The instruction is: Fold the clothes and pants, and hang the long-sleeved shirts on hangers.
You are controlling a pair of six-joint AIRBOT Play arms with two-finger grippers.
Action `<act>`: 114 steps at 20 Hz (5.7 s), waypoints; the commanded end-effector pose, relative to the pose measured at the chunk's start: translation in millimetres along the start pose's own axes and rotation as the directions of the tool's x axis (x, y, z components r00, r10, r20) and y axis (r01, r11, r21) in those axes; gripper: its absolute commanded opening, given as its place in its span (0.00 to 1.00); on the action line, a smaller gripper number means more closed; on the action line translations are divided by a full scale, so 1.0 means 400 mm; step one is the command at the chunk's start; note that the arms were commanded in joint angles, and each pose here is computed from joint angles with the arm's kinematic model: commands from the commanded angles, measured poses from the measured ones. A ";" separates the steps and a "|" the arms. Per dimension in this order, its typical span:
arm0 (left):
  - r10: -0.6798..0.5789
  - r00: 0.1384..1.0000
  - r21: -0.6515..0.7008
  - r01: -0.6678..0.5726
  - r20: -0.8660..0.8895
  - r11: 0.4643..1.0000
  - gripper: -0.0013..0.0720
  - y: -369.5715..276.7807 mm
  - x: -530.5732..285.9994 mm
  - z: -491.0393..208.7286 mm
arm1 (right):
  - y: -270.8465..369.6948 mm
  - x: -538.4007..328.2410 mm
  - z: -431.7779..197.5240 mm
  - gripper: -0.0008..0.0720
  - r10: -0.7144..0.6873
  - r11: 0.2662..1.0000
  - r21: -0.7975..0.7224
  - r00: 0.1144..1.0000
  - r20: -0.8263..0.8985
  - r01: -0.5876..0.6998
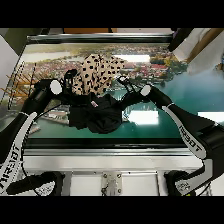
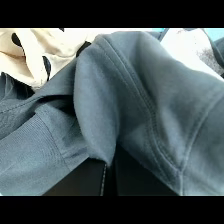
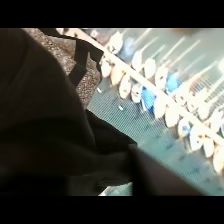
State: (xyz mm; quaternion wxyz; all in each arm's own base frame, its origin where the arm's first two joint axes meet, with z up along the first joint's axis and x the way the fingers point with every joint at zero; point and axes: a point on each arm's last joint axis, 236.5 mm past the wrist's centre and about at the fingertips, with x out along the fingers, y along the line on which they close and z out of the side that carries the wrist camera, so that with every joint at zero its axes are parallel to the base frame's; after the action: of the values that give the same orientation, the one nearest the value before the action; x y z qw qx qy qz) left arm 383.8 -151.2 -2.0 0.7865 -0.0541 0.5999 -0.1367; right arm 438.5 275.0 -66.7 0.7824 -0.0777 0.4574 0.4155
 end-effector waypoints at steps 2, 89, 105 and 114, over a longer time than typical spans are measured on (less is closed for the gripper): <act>0.005 1.000 0.008 -0.006 0.028 1.000 0.03 0.002 -0.023 0.011 | -0.009 -0.035 0.049 0.04 -0.002 0.999 -0.032 0.999 0.046 0.004; -0.126 0.992 0.119 0.122 0.028 0.985 0.88 -0.347 0.001 -0.200 | 0.221 -0.439 -0.392 0.04 -0.498 0.737 0.267 0.766 -0.407 0.621; 0.090 0.974 0.353 -0.010 -0.210 0.936 0.88 -0.387 0.137 -0.295 | 0.263 -0.549 -0.364 0.04 -0.480 0.756 0.339 0.826 -0.294 0.560; 0.136 0.984 0.311 -0.095 -0.114 0.946 0.03 -0.329 0.078 -0.217 | 0.222 -0.594 -0.333 0.04 -0.516 0.731 0.352 0.811 -0.278 0.585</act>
State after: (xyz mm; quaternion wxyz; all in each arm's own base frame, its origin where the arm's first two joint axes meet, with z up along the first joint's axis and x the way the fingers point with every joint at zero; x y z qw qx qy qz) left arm 272.9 -288.1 -48.9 0.7310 0.1190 0.6431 -0.1946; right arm 221.5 139.2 53.4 0.8220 -0.0687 0.5622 0.0595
